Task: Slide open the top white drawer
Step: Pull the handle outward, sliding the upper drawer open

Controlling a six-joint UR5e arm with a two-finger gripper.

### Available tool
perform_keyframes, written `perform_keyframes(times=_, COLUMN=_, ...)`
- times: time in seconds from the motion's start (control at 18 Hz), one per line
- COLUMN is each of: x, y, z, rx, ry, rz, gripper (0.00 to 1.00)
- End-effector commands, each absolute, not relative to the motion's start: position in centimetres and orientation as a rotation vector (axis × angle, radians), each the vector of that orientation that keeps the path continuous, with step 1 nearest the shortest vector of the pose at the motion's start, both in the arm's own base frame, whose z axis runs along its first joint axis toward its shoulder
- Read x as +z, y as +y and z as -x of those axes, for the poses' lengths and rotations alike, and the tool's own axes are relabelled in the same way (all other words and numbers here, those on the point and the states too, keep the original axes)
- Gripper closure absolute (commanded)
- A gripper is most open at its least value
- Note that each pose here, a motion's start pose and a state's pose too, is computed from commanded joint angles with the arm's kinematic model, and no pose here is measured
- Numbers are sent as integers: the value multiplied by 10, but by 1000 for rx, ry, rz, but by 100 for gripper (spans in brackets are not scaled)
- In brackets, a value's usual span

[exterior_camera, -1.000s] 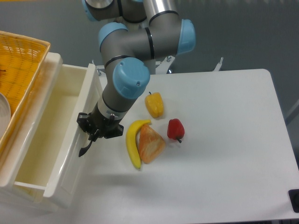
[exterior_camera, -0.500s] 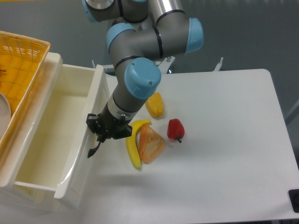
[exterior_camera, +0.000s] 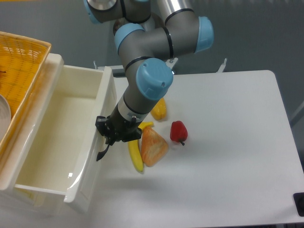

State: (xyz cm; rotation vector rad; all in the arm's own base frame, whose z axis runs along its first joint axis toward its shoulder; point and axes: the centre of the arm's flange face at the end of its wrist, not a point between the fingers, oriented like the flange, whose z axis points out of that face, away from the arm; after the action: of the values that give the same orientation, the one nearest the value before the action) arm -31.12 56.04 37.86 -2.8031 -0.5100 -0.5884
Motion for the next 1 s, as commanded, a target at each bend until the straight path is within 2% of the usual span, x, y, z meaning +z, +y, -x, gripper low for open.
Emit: perform_keyframes(times=1.0, x=377, y=548, z=333, rx=-581, ry=-527, rz=2790, gripper=84)
